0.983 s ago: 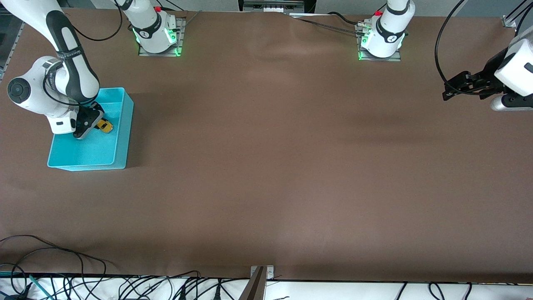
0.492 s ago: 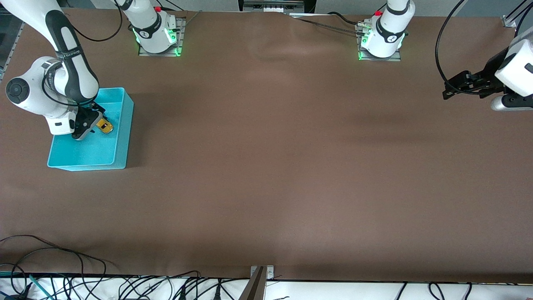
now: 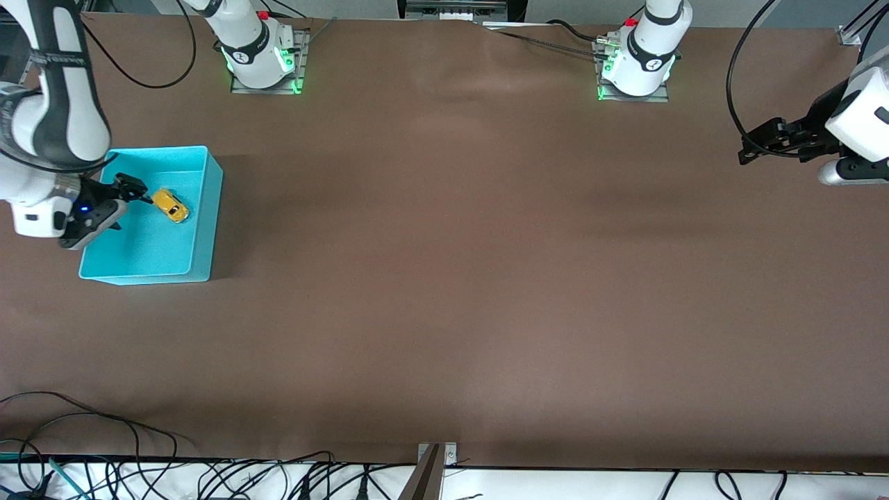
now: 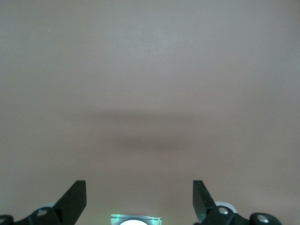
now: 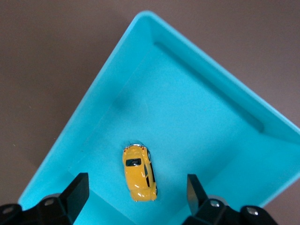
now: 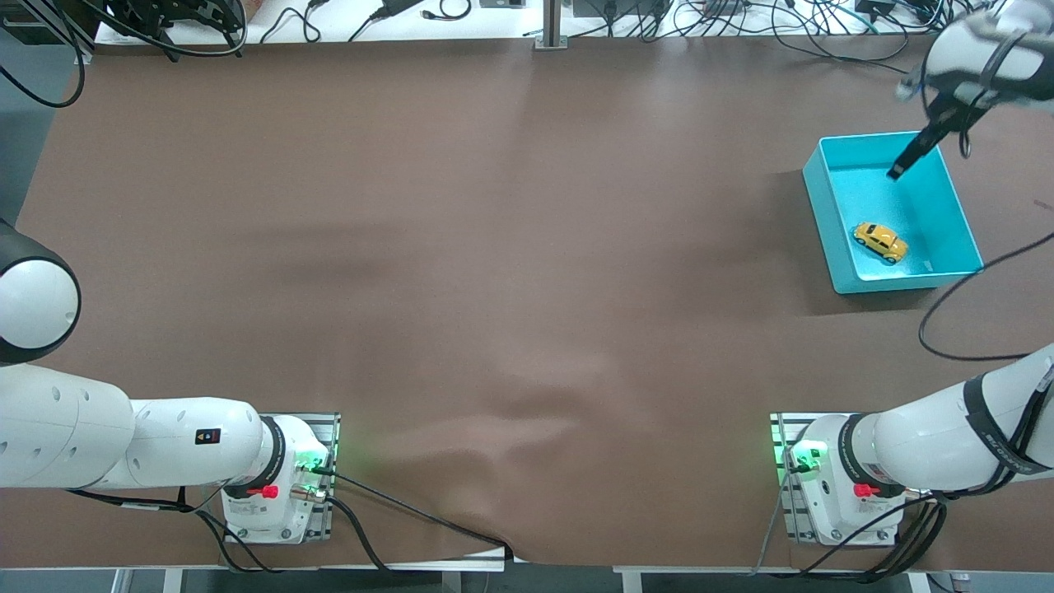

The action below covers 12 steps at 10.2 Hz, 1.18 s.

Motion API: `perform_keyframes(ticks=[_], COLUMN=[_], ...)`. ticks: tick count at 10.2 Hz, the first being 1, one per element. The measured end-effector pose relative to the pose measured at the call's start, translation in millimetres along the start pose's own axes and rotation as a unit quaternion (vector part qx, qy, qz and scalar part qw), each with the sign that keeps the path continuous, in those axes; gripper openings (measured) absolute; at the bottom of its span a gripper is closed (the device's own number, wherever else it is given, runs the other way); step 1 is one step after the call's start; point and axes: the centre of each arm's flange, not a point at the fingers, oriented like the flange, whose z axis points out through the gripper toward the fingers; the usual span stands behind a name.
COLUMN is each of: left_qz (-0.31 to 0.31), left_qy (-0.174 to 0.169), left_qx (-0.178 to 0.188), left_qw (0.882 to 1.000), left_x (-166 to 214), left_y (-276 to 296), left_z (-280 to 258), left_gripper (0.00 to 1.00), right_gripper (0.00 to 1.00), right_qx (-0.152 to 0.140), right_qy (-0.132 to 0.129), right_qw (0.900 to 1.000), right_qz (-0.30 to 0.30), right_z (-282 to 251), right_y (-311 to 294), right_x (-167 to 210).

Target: Wind up and store yellow beetle car

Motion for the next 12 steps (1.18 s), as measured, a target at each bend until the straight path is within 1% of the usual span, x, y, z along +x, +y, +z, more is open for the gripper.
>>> perform_keyframes(ticks=[1, 2, 3, 5, 7, 8, 10, 11, 12], left_qz=[0.0, 0.0, 0.0, 0.0, 0.0, 0.0, 0.0, 0.0, 0.0], left_qy=[-0.002, -0.004, -0.004, -0.003, -0.003, -0.003, -0.003, -0.003, -0.003], left_qx=[0.001, 0.001, 0.002, 0.002, 0.002, 0.002, 0.002, 0.002, 0.002], left_qw=[1.0, 1.0, 1.0, 1.0, 1.0, 1.0, 1.0, 1.0, 1.0], left_x=[-3, -7, -9, -11, -11, -10, -10, -10, -10], left_y=[0, 0, 0, 0, 0, 0, 0, 0, 0], left_z=[2, 3, 3, 2, 2, 2, 2, 2, 2], left_gripper=[1.0, 1.0, 1.0, 1.0, 1.0, 1.0, 1.0, 1.0, 1.0], right_gripper=[1.0, 1.0, 1.0, 1.0, 1.0, 1.0, 1.0, 1.0, 1.0], right_qx=[0.005, 0.004, 0.001, 0.0, -0.005, -0.007, -0.008, -0.006, -0.002], right_qy=[-0.003, -0.003, -0.003, -0.006, 0.0, 0.006, 0.019, 0.02, 0.013], right_qw=[0.999, 0.997, 0.993, 0.982, 0.968, 0.963, 0.96, 0.957, 0.954], right_qz=[0.036, 0.073, 0.116, 0.187, 0.249, 0.268, 0.28, 0.288, 0.298], right_z=[-36, -68, -96, -126, -144, -151, -166, -171, -173], right_y=[-5, -14, -27, -50, -80, -96, -119, -130, -142], right_x=[12, 27, 42, 61, 81, 91, 101, 105, 107])
